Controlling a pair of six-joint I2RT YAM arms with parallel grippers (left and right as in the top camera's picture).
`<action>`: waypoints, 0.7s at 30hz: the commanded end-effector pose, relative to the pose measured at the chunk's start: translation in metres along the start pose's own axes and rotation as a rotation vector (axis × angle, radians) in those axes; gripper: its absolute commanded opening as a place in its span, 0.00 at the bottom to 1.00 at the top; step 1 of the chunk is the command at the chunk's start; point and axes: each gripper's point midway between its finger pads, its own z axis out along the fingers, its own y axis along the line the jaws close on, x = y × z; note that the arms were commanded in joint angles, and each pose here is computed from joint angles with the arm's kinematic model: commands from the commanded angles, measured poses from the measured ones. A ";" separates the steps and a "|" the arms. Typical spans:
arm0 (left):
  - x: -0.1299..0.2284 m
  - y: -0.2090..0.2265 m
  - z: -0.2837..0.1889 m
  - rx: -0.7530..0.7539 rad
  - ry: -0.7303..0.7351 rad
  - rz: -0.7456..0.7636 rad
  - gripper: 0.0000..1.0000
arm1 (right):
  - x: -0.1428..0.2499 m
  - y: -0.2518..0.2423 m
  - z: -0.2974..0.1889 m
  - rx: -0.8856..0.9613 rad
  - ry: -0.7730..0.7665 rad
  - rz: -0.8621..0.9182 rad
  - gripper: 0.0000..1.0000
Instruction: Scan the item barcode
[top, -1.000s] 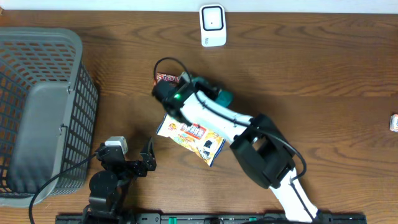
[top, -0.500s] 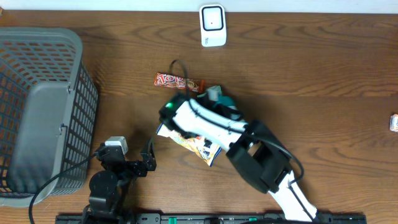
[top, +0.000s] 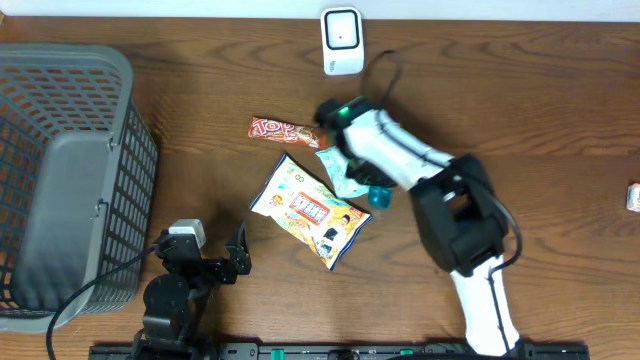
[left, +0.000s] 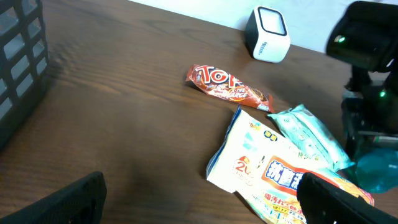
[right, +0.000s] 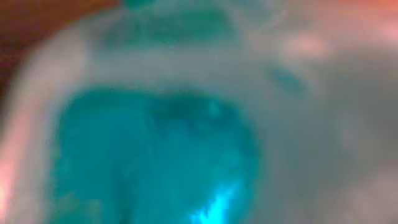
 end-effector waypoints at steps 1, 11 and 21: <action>0.011 0.004 0.002 -0.013 0.032 -0.012 0.98 | 0.002 0.016 0.004 -0.189 0.212 0.279 0.01; 0.011 0.004 0.002 -0.013 0.032 -0.012 0.98 | -0.013 0.012 0.010 -0.211 0.321 0.683 0.13; 0.011 0.004 0.002 -0.013 0.032 -0.012 0.98 | -0.016 0.008 0.012 -0.148 0.354 1.052 0.20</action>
